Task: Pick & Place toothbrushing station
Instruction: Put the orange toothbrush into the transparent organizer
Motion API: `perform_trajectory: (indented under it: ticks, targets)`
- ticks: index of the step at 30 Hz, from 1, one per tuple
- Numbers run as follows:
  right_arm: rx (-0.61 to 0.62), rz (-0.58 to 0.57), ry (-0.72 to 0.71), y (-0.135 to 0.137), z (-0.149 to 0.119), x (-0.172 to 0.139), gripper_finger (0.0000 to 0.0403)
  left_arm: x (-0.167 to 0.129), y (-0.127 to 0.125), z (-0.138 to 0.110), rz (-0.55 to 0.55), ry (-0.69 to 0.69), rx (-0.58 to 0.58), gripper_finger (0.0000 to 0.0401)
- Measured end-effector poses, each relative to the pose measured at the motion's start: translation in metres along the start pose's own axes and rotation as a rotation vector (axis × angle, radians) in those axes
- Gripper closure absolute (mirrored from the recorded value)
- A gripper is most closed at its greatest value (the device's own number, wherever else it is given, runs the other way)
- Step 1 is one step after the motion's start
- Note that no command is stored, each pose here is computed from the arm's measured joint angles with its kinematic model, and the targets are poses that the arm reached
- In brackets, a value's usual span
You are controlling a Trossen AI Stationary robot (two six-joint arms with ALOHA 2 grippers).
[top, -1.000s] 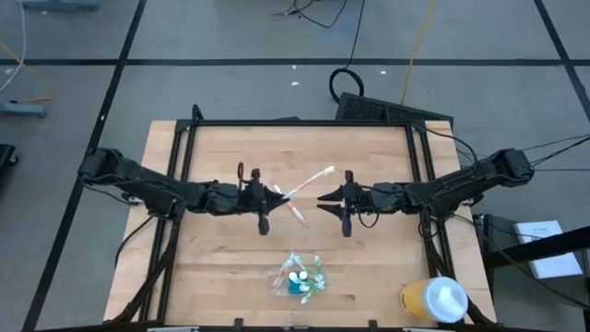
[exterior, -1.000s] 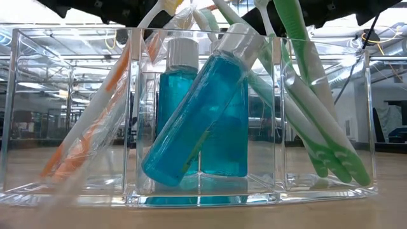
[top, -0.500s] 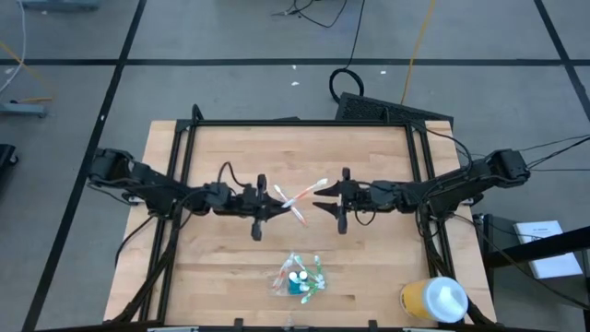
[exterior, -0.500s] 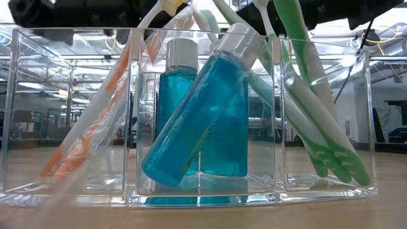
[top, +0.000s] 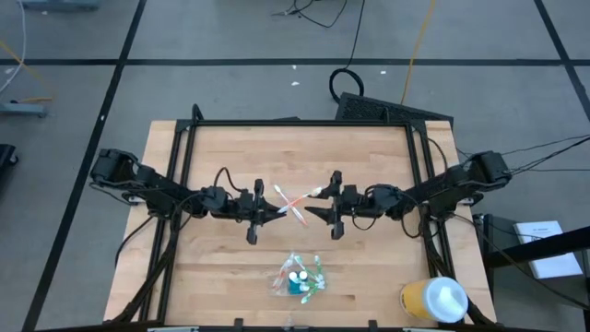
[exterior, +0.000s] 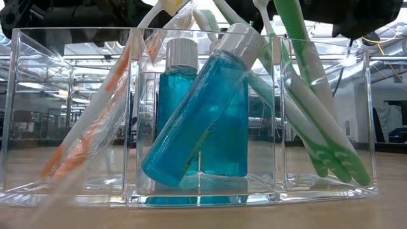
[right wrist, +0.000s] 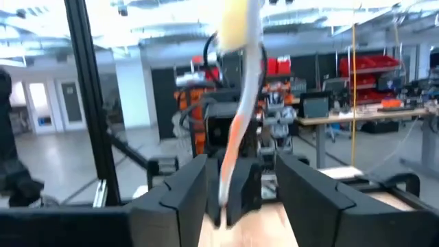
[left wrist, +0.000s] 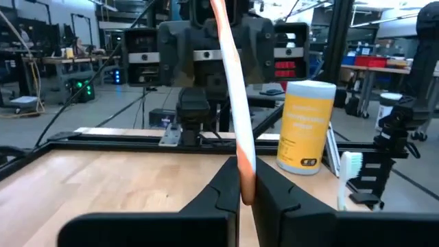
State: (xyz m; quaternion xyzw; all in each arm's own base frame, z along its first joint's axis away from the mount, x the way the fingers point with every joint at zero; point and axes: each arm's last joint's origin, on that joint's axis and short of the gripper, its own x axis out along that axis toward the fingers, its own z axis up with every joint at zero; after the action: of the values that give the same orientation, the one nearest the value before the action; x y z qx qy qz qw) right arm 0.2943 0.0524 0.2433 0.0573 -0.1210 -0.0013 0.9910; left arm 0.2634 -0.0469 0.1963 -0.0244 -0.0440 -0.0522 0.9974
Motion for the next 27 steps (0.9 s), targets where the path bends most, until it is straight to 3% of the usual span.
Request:
perform_trajectory:
  ticks: [17,27]
  targets:
    - [-0.017,0.015,-0.102,0.003,0.002,0.001,0.0251,-0.001,-0.012,-0.007,0.001,0.068,0.008,0.0387]
    - [-0.019,0.065,-0.116,0.005,0.003,0.001,0.0347,-0.002,-0.011,-0.009,0.019,0.090,0.007,0.0387]
